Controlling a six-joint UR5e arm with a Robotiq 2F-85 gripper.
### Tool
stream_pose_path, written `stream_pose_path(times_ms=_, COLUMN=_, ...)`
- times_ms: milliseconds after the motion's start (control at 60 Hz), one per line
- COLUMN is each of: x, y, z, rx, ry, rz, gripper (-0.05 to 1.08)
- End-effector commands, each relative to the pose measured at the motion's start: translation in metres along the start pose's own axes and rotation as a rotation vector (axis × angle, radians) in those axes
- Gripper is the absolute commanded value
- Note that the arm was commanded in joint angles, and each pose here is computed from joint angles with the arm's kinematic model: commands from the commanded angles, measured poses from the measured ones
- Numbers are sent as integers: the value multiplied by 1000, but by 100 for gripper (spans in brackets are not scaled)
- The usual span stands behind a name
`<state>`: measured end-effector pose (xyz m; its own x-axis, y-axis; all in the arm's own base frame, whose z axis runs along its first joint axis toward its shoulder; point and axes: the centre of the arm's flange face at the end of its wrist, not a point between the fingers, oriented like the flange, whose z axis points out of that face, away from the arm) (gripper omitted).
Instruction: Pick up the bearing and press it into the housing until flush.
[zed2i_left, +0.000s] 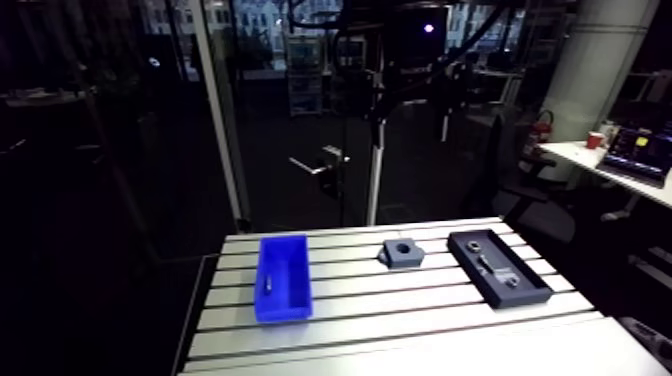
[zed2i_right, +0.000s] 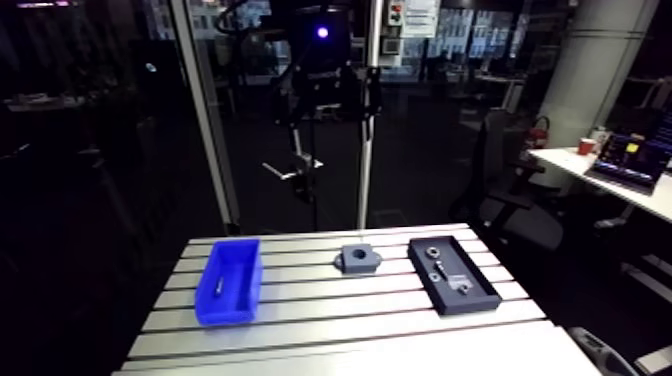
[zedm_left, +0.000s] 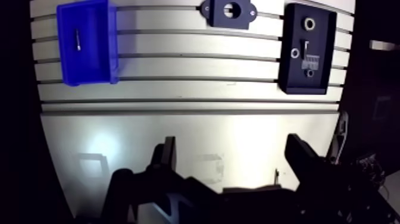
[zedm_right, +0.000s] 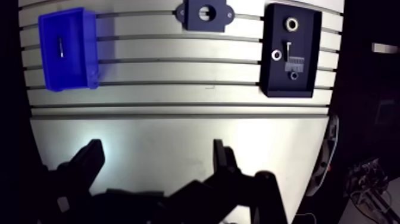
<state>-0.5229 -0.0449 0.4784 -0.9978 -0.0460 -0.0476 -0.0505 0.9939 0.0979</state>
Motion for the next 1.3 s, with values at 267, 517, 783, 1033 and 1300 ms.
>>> stream_pose_path(times_ms=267, x=56, y=169, z=77, rx=24, ry=-2, rz=-13, gripper=0)
stream_pose_path(times_ms=517, x=71, y=216, z=115, rx=31, ry=9, rz=-9, gripper=0)
stream_pose_path(times_ms=783, x=83, y=234, z=137, rx=17, ry=29, rz=11, gripper=0)
stream_pose_path(times_ms=1033, x=93, y=252, z=166, rx=29, ry=17, rz=28, gripper=0)
stream_pose_path(times_ms=1300, x=100, y=256, z=183, rx=43, ry=1, rz=32, gripper=0)
